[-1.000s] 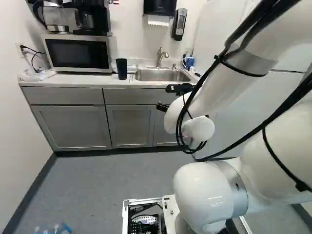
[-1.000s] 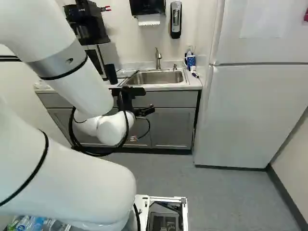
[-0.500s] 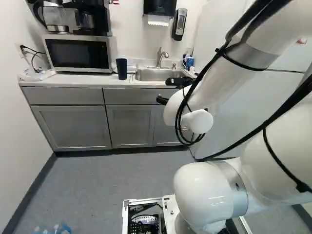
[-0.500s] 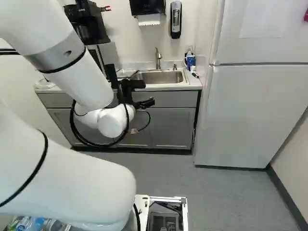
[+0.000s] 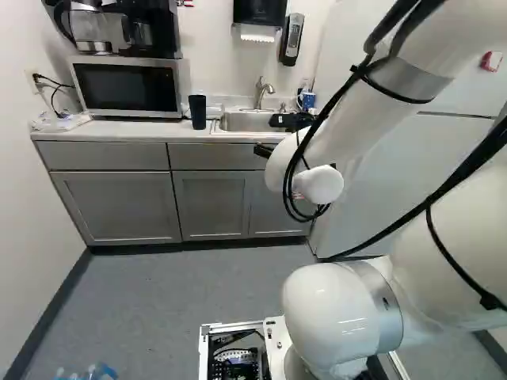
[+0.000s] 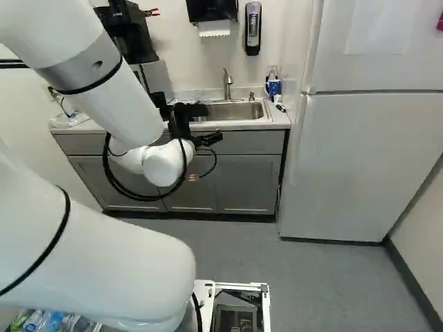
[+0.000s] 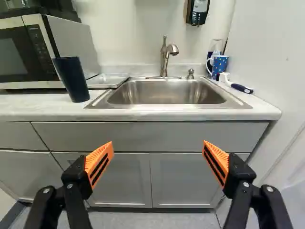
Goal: Rinse the cup and place it in the tray
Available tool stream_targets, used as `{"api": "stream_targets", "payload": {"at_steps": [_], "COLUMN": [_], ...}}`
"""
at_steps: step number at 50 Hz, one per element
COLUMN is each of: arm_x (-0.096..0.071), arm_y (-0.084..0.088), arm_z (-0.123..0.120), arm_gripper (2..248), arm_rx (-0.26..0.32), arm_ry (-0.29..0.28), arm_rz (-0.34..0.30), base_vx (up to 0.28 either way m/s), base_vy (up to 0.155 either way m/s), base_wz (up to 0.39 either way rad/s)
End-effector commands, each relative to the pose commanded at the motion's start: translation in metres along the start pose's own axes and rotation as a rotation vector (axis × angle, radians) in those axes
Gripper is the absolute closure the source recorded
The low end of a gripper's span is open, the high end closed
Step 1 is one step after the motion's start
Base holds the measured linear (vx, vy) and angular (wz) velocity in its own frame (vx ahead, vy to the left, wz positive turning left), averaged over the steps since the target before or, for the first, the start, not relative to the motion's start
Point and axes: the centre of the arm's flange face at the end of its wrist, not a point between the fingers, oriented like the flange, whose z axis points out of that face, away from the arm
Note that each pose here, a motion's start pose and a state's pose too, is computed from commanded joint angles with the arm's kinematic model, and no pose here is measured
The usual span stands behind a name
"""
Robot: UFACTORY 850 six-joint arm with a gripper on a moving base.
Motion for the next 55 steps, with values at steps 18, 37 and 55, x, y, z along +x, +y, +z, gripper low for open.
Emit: {"api": "stream_targets", "payload": {"at_steps": [18,37,55], "arm_x": [0.021,0.043,0.063], "arm_y": [0.000,0.000,0.000], "arm_z": [0.012,0.020,0.027], "arm_gripper": [3,3,3], "arm_rx": [0.000,0.000,0.000], "arm_ry": [0.042,0.086,0.124], "arm_rz": [0.000,0.000,0.000], "base_vx": [0.000,0.000,0.000], "base_vy": [0.000,0.000,0.000], "base_wz": [0.000,0.000,0.000]}}
